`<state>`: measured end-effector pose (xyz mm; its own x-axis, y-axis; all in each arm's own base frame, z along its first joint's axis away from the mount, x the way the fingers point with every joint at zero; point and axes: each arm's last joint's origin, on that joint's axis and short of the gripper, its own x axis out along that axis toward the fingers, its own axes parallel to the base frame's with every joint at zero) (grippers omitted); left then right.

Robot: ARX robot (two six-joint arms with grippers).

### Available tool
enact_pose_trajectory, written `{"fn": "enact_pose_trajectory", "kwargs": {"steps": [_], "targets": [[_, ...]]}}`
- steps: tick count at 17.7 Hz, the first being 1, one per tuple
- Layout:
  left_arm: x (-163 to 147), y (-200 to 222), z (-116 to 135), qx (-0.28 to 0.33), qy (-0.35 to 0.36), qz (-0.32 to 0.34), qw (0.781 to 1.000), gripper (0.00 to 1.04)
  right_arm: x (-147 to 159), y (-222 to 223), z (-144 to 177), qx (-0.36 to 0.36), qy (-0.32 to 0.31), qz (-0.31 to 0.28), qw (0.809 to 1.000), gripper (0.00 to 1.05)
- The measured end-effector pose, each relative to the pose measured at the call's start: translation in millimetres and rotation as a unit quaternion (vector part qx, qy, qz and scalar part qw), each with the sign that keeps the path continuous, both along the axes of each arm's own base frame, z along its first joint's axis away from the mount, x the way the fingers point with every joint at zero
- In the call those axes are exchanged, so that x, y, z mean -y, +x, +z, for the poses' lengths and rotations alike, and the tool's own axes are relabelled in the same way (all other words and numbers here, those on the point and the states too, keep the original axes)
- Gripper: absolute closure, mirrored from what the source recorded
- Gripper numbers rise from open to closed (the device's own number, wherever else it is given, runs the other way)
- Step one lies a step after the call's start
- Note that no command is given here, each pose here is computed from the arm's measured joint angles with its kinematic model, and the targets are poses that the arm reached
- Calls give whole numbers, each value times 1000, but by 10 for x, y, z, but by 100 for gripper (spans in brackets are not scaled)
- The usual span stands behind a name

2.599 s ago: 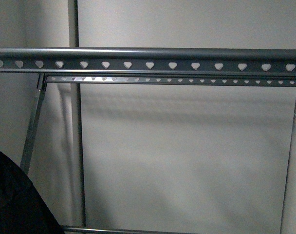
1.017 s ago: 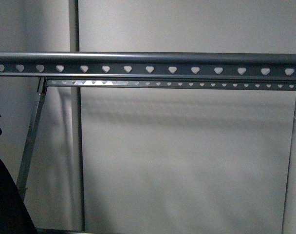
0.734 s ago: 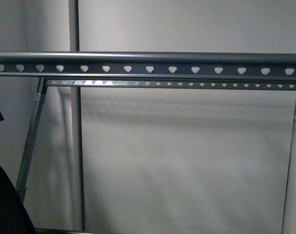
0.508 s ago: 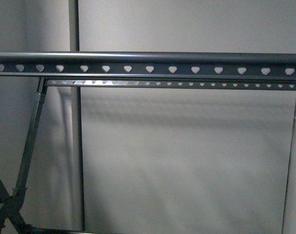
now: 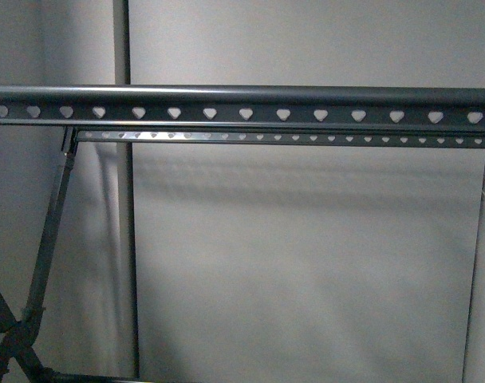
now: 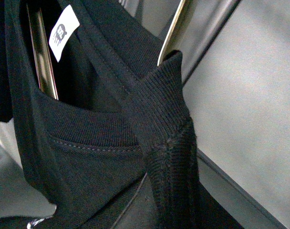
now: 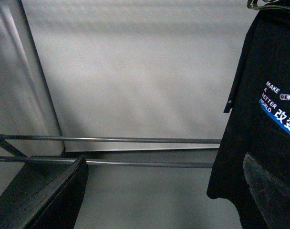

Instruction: Hang clothes on hanger

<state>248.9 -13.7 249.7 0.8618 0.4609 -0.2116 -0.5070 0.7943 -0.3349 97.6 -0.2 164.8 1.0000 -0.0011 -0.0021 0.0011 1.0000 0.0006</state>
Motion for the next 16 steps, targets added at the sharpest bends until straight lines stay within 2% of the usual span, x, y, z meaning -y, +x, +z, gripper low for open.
{"fn": "enact_pose_trajectory", "kwargs": {"steps": [1, 2, 4, 5, 6, 7, 8, 10, 13, 14, 15, 16], "targets": [[77, -165, -4, -3, 1, -44, 999, 101, 0, 0, 0, 0, 0, 0, 1000, 7], [169, -396, -47, -21, 9, -116, 993, 101, 0, 0, 0, 0, 0, 0, 1000, 7], [237, -616, -65, -35, 17, -207, 978, 101, 0, 0, 0, 0, 0, 0, 1000, 7], [285, -695, -32, -48, 26, -300, 952, 101, 0, 0, 0, 0, 0, 0, 1000, 7], [313, -702, -23, -47, 40, -347, 936, 101, 0, 0, 0, 0, 0, 0, 1000, 7], [356, -677, 0, -58, 63, -435, 896, 101, 0, 0, 0, 0, 0, 0, 1000, 7], [399, -629, 48, -57, 95, -520, 847, 101, 0, 0, 0, 0, 0, 0, 1000, 7], [417, -457, 186, -38, 161, -660, 733, 101, 0, 0, 0, 0, 0, 0, 1000, 7], [360, -58, 434, 12, 223, -783, 581, 101, 0, 0, 0, 0, 0, 0, 1000, 7], [340, 66, 483, 16, 237, -801, 550, 101, 0, 0, 0, 0, 0, 0, 1000, 7], [330, 186, 513, 14, 259, -809, 528, 101, 0, 0, 0, 0, 0, 0, 1000, 7], [349, 382, 536, 28, 310, -796, 519, 101, 0, 0, 0, 0, 0, 0, 1000, 7]]}}
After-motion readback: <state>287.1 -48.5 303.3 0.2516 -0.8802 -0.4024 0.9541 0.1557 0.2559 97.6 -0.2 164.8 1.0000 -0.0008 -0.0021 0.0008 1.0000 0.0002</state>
